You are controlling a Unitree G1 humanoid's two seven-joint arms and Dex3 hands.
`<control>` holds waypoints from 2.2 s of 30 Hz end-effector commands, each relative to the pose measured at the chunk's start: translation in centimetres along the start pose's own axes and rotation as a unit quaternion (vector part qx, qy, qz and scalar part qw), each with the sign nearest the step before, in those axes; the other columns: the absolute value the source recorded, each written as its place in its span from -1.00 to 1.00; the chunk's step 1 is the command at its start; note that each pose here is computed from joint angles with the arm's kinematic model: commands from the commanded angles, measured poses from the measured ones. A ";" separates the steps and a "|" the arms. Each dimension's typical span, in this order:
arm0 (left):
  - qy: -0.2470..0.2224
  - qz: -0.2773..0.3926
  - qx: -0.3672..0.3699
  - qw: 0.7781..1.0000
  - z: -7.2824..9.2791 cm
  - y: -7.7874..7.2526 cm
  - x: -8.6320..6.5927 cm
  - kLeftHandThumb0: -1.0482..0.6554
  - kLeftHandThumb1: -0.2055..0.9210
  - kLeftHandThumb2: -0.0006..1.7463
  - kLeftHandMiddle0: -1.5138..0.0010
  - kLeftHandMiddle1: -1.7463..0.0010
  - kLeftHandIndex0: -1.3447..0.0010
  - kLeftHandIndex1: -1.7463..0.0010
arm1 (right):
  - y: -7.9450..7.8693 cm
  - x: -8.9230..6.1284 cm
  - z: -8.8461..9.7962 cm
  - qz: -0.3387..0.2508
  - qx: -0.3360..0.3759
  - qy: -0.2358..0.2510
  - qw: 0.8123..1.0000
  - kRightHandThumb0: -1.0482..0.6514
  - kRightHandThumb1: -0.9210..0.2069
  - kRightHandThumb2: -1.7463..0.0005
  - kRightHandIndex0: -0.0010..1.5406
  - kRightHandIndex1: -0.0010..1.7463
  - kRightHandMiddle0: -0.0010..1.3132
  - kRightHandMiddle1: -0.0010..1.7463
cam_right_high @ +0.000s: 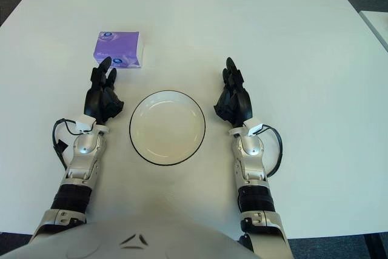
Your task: Put the tissue paper into the plate.
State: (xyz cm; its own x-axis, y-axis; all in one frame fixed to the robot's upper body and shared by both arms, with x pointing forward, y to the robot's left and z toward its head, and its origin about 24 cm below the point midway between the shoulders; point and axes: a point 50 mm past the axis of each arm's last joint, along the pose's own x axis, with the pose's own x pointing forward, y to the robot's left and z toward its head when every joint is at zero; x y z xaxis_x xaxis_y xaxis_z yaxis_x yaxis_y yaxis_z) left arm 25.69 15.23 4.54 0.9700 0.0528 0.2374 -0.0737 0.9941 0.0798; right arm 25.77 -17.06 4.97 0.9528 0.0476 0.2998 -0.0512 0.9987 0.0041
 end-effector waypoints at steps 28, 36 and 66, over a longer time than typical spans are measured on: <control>0.076 -0.001 0.007 0.997 -2.8 0.3 -2.2 -0.77 1.00 0.29 0.59 1.00 1.00 0.39 | -0.3 -2.7 -3.1 -0.012 0.010 0.093 0.996 -0.77 -1.00 -0.21 -1.00 -1.00 -1.00 -0.95; 0.054 -0.001 0.000 0.999 -1.7 0.6 -2.5 -0.77 1.00 0.30 0.58 0.99 1.00 0.38 | -0.2 -2.7 -3.1 -0.011 0.010 0.093 0.996 -0.77 -1.00 -0.22 -1.00 -1.00 -1.00 -0.95; -0.204 0.146 0.171 0.953 6.0 6.0 -1.7 -0.87 1.00 0.22 0.79 1.00 1.00 0.60 | 0.0 -2.4 -3.6 -0.011 0.010 0.100 0.995 -0.77 -1.00 -0.21 -1.00 -1.00 -1.00 -0.93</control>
State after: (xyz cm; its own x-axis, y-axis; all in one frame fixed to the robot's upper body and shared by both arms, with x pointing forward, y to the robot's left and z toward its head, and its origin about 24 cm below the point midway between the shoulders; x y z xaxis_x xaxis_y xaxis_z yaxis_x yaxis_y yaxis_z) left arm 21.74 18.90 9.06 0.8189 0.1767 0.5461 -0.3388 0.9168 0.2114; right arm 26.03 -16.88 4.84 0.9521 0.0550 0.3009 -0.0596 0.9982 0.0061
